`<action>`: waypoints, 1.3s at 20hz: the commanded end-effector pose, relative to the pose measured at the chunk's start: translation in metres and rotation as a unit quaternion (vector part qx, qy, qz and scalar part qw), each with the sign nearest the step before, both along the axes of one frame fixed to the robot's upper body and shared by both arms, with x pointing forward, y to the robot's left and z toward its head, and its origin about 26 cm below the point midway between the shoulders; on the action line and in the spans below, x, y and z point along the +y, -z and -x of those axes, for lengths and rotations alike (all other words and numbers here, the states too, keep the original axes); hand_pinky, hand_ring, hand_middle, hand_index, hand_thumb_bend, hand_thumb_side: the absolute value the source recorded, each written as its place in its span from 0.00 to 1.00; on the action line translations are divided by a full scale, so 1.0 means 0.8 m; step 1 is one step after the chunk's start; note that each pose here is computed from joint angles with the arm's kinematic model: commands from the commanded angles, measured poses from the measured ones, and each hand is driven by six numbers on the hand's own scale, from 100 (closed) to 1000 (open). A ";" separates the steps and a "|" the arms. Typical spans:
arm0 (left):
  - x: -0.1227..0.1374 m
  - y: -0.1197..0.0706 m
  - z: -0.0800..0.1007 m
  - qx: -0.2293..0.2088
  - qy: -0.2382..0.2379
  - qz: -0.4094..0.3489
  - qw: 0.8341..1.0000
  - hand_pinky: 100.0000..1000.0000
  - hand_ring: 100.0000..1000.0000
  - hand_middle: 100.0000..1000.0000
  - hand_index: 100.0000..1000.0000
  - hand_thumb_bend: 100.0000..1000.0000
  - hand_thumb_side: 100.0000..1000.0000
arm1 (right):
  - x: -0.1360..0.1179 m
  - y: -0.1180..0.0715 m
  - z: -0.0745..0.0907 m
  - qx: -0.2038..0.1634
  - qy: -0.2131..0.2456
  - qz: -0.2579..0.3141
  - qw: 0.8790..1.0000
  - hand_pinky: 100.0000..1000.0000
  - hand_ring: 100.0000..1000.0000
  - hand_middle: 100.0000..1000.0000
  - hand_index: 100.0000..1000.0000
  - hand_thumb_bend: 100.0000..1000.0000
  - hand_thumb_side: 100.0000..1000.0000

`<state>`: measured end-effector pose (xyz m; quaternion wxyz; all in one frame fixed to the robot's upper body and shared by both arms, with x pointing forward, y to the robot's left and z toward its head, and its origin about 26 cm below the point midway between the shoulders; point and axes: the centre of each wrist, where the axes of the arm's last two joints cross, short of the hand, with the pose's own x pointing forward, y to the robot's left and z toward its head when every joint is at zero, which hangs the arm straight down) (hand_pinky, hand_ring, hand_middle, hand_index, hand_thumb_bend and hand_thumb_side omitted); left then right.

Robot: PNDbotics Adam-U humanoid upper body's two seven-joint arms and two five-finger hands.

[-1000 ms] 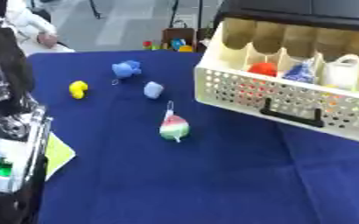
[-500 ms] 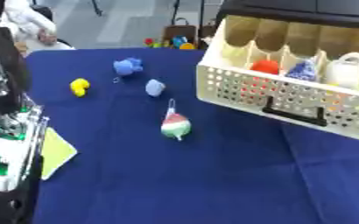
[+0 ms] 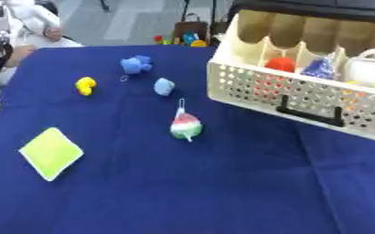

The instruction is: Pick up objects from table and place into drawer.

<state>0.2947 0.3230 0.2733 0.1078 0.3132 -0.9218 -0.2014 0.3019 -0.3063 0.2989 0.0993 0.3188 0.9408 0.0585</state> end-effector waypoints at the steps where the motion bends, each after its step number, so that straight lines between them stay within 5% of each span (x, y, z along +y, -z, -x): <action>1: 0.013 -0.022 0.010 0.010 -0.052 -0.069 0.996 0.55 0.79 0.73 0.91 0.00 0.55 | -0.002 -0.010 0.004 -0.016 -0.005 0.015 1.000 0.51 0.57 0.63 0.71 0.00 0.90; 6: 0.023 -0.024 0.016 0.082 -0.112 -0.161 0.977 0.58 0.82 0.77 0.97 0.00 0.68 | -0.001 -0.011 0.004 -0.016 -0.009 0.018 1.000 0.51 0.57 0.63 0.71 0.00 0.90; 11: 0.031 -0.037 0.021 0.188 -0.184 -0.274 0.925 0.61 0.83 0.79 0.96 0.00 0.70 | -0.001 -0.010 0.004 -0.013 -0.011 0.021 1.000 0.51 0.57 0.63 0.71 0.00 0.90; 18: 0.038 -0.061 0.018 0.273 -0.248 -0.357 0.858 0.64 0.84 0.83 0.98 0.00 0.73 | 0.000 -0.010 0.004 -0.011 -0.015 0.025 1.000 0.51 0.57 0.62 0.71 0.00 0.90; 26: 0.073 -0.072 -0.014 0.360 -0.281 -0.403 0.793 0.69 0.87 0.87 1.00 0.33 0.86 | 0.002 -0.009 0.003 -0.008 -0.020 0.029 0.999 0.51 0.57 0.61 0.71 0.00 0.90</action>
